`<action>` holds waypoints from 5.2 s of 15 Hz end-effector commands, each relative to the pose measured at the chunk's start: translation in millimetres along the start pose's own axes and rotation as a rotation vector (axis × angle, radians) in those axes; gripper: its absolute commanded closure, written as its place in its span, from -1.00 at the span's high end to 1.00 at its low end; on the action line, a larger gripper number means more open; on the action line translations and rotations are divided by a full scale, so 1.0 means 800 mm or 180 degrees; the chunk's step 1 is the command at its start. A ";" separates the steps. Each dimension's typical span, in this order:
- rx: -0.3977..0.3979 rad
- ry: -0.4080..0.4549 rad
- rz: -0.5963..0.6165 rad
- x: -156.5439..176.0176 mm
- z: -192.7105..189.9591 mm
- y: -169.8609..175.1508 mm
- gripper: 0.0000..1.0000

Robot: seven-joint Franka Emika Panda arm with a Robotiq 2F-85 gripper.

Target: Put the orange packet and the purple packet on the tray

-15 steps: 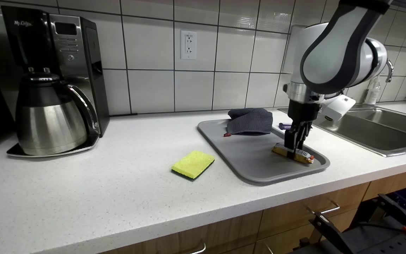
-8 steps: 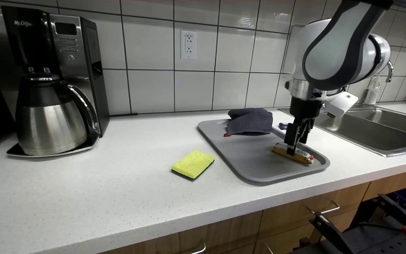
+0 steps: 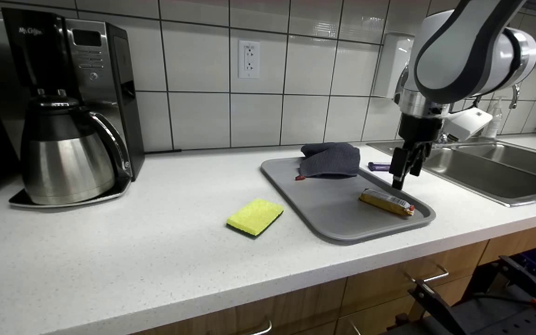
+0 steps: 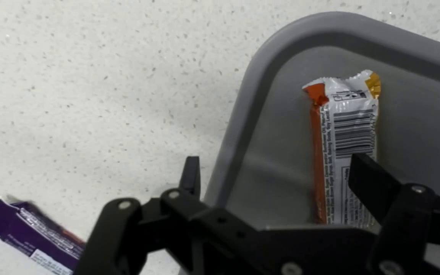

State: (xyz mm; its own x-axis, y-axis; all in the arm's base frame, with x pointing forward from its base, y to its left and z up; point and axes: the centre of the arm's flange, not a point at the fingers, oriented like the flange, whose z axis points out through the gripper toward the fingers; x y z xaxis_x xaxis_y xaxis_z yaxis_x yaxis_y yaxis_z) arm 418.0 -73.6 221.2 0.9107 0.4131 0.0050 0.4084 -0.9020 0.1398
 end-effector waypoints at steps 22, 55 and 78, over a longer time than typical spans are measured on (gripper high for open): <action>-0.0074 -0.0135 0.0877 0.037 0.013 0.181 1.00; 0.0403 -0.0032 0.3332 0.104 0.063 0.253 1.00; 0.0395 -0.0083 0.3701 0.097 0.064 0.246 1.00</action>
State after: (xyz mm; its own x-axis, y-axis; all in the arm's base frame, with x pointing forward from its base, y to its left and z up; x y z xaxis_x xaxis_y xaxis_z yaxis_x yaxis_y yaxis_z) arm 569.6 -226.4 195.2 0.7960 -0.6023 0.0601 -0.6019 -0.7981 -0.0275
